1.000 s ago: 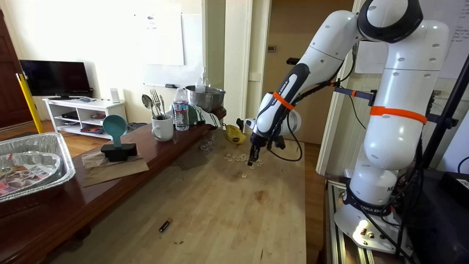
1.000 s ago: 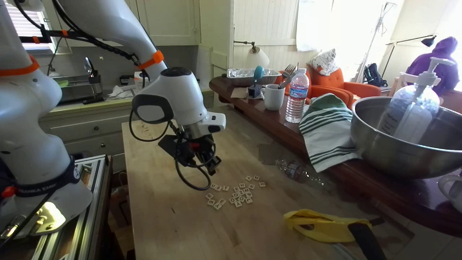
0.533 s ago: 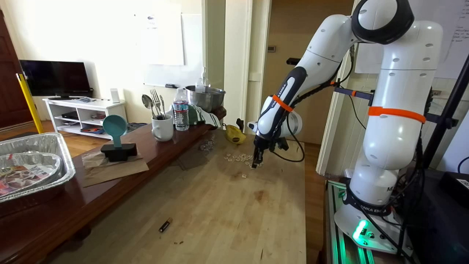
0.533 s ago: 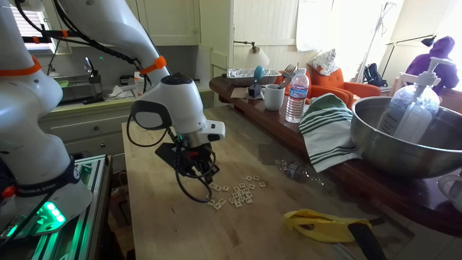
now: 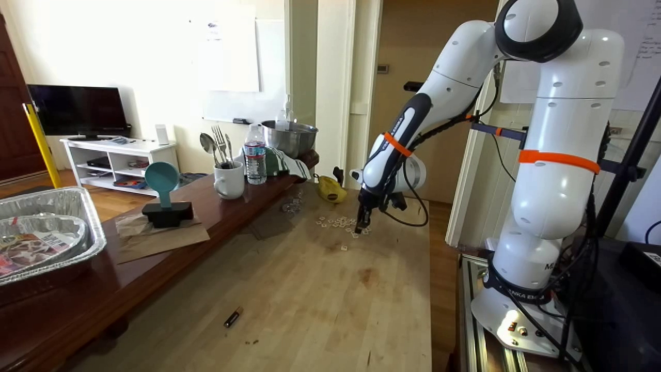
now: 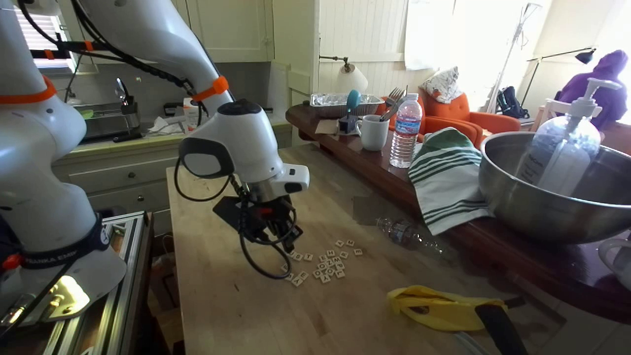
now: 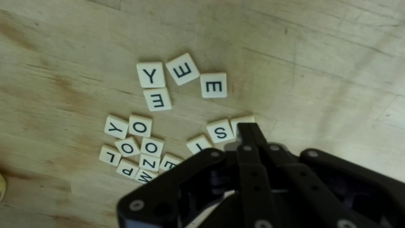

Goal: Form a new word using four tiles

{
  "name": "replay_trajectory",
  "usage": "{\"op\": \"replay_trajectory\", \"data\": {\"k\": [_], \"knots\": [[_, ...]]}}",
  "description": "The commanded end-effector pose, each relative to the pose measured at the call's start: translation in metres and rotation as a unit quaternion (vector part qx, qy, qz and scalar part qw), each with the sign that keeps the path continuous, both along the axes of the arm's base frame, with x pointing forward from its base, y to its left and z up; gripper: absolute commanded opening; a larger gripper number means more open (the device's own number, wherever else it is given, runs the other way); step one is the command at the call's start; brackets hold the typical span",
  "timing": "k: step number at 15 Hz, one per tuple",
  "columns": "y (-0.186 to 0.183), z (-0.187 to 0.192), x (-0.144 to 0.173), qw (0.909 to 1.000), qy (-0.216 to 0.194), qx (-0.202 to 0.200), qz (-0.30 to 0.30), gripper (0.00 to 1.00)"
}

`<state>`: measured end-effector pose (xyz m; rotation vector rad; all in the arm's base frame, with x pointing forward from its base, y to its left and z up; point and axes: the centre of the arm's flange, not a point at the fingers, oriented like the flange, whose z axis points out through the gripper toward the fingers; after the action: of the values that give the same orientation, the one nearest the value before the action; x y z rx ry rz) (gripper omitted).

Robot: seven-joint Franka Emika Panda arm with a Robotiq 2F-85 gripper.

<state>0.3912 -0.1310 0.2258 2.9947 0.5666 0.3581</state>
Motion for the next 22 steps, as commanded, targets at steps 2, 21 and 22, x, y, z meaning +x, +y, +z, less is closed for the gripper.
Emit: {"op": "replay_trajectory", "data": {"k": [2,21,22], "knots": [[-0.004,-0.01,-0.004,0.9999,-0.017,-0.002,-0.001,0.0],[-0.006,-0.022,0.009,0.999,-0.033,0.004,-0.031,0.0],[-0.004,-0.024,0.009,0.9991,-0.031,0.006,-0.03,0.0]]}}
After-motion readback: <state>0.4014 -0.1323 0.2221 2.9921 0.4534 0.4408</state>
